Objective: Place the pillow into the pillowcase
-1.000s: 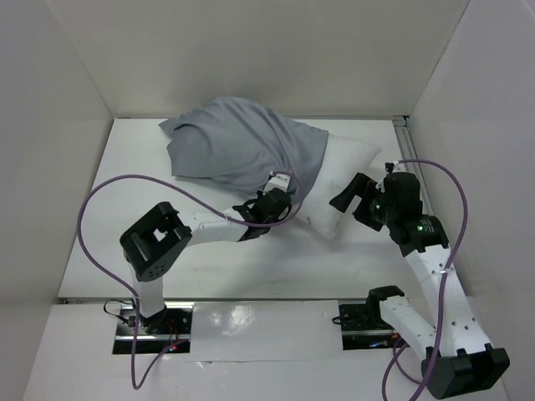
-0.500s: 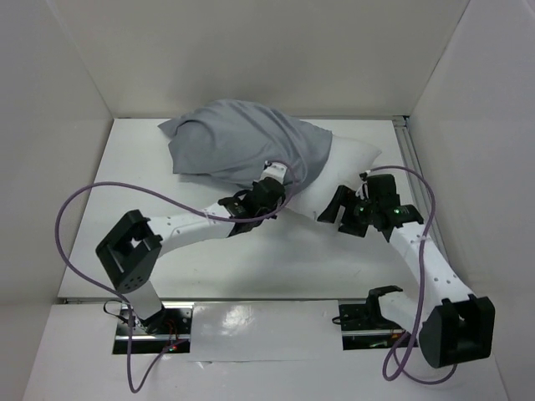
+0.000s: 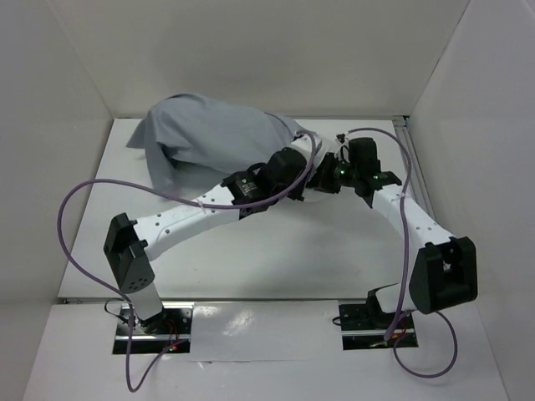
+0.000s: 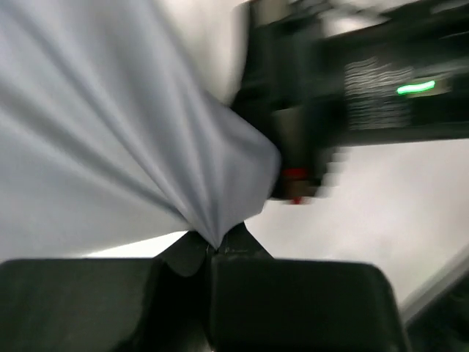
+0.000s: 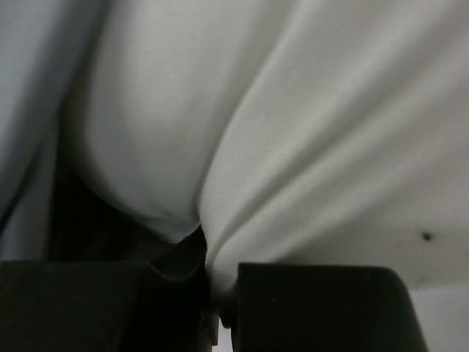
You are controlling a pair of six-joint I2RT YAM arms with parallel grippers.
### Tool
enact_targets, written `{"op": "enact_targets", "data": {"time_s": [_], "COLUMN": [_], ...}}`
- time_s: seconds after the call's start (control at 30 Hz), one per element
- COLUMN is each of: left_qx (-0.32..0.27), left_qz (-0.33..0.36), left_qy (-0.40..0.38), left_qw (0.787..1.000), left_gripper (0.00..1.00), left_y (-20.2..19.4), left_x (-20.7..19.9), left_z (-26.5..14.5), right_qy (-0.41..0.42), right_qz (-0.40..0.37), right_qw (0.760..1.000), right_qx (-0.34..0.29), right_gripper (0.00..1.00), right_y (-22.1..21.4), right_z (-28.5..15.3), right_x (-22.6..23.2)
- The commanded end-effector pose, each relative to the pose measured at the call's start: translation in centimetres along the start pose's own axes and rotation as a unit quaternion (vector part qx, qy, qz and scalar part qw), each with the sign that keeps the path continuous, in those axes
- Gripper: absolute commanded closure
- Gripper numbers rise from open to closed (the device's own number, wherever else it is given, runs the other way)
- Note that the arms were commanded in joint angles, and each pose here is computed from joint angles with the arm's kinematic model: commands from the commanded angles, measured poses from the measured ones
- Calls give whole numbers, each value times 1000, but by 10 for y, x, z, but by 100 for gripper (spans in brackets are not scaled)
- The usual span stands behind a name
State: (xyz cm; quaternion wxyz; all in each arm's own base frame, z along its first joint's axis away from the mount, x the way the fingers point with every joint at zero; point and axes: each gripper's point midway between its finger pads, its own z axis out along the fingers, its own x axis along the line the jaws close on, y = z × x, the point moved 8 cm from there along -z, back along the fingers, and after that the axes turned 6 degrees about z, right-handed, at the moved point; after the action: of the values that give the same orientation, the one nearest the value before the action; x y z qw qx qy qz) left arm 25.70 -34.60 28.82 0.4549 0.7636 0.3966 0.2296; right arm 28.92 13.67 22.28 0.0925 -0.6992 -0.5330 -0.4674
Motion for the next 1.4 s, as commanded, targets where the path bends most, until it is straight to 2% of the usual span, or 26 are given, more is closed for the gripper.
{"op": "enact_targets", "data": {"time_s": [0.0, 0.07, 0.2, 0.23, 0.27, 0.33, 0.37, 0.47, 0.57, 0.6, 0.63, 0.7, 0.73, 0.77, 0.83, 0.87, 0.9, 0.93, 0.97, 1.0, 1.07, 1.1, 1.17, 1.23, 1.33, 1.37], "left_qx": [-152, -166, -195, -193, -206, -209, -205, -218, -220, -194, -183, -152, -116, -103, -80, -53, -27, -28, -18, -24, -24, -31, -59, -76, -65, -72], "left_qz": [0, -2, -48, -56, -58, -65, -77, -96, -124, -132, -165, -182, -197, -202, -211, -200, -193, -180, -156, -139, -94, -70, -37, -36, -48, -54], "left_qy": [-214, -221, -246, -236, -234, -207, -193, -169, -146, -165, -151, -161, -155, -148, -126, -110, -98, -89, -84, -88, -50, -48, -15, 23, 67, 83], "left_qw": [965, 961, 948, 951, 948, 954, 956, 956, 957, 958, 957, 958, 961, 962, 966, 972, 976, 979, 984, 986, 994, 996, 997, 996, 994, 993], "left_gripper": [100, 100, 100, 100, 100, 100, 100, 100, 100, 100, 100, 100, 100, 100, 100, 90, 72, 59, 50, 28, 7, 0, 0, 0, 0, 4], "left_y": [98, 109, 138, 142, 152, 160, 167, 181, 192, 189, 189, 182, 170, 164, 154, 141, 128, 130, 125, 130, 125, 126, 134, 137, 124, 124], "left_x": [-73, -72, -35, -18, -11, 1, 10, 36, 75, 80, 100, 107, 114, 119, 124, 129, 128, 130, 127, 116, 109, 91, 80, 81, 88, 92], "left_z": [-73, -85, -129, -142, -159, -172, -189, -198, -178, -154, -140, -108, -71, -51, -19, 7, 21, 21, 23, 10, -2, -14, -48, -78, -91, -102], "right_qy": [107, 109, 99, 101, 89, 87, 73, 54, 45, 42, 38, 1, -10, -27, -44, -80, -96, -93, -97, -103, -76, -75, -65, -66, -112, -125], "right_qz": [-38, -32, -32, -46, -35, -45, -32, -22, -10, -8, -3, -4, -3, -5, 3, 21, 25, 26, 46, 61, 80, 86, 86, 73, 69, 68], "right_qw": [992, 992, 993, 991, 993, 992, 995, 996, 998, 998, 999, 999, 998, 996, 995, 991, 990, 988, 987, 988, 984, 983, 979, 977, 970, 965], "right_qx": [-51, -59, -57, -74, -61, -81, -65, -63, -45, -43, -37, -50, -60, -82, -92, -101, -104, -117, -122, -101, -142, -142, -175, -191, -206, -222], "right_gripper": [100, 100, 100, 100, 100, 100, 100, 100, 100, 100, 100, 100, 100, 100, 100, 100, 100, 100, 100, 97, 69, 43, 17, 12, 8, 6], "right_y": [22, 23, 13, 9, -1, -15, -27, -53, -76, -79, -81, -80, -78, -73, -66, -58, -53, -44, -34, -27, 4, 16, 50, 78, 100, 108], "right_z": [-15, -21, -45, -61, -67, -92, -99, -127, -144, -148, -150, -156, -155, -154, -137, -123, -115, -102, -94, -78, -68, -60, -57, -66, -82, -92], "right_x": [40, 36, 34, 41, 38, 43, 38, 36, 31, 32, 33, 28, 26, 24, 11, 0, -6, -10, -14, -22, -21, -26, -27, -20, -34, -41]}}
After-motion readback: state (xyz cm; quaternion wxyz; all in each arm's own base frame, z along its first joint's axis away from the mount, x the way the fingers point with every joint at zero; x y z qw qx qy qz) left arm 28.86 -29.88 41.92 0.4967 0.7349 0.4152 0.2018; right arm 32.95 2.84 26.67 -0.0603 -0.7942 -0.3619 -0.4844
